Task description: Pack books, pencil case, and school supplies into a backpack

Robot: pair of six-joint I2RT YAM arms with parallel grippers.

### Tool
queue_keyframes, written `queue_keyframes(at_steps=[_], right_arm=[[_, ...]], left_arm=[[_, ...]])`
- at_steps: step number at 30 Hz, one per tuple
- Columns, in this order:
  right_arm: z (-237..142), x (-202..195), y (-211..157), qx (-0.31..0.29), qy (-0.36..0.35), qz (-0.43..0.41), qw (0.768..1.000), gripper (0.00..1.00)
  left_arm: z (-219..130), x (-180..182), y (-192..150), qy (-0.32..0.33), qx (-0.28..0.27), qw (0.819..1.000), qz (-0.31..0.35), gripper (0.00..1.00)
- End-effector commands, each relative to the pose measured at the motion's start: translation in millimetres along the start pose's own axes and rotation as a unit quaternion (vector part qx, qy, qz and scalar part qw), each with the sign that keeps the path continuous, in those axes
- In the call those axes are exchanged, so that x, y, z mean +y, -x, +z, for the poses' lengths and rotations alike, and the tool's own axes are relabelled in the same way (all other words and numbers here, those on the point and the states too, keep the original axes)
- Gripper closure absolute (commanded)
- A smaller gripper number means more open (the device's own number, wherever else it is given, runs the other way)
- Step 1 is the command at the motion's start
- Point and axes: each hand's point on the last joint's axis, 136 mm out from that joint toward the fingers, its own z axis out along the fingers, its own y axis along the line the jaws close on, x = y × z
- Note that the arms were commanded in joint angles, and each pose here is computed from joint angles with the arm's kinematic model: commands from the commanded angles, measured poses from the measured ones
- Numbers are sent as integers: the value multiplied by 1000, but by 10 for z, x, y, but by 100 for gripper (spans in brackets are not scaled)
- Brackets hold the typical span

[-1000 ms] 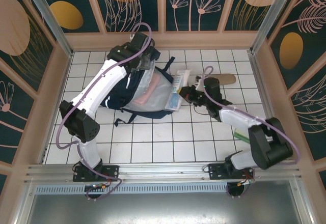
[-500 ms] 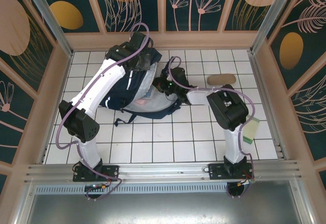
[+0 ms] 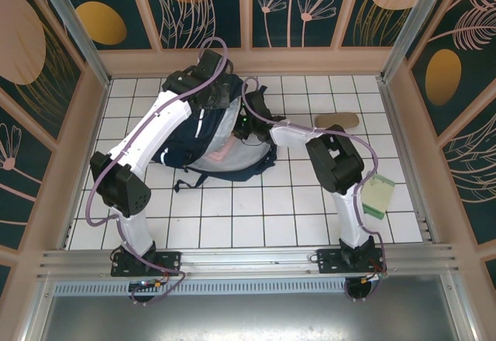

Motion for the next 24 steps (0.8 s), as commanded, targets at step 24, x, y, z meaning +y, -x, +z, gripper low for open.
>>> queue_keyframes(at_steps=[24], right_arm=[[-2292,-1205,135,-134,-248,12,959,21]], left_arm=[[-28,-242,-111,-122,-39,991,-48,100]])
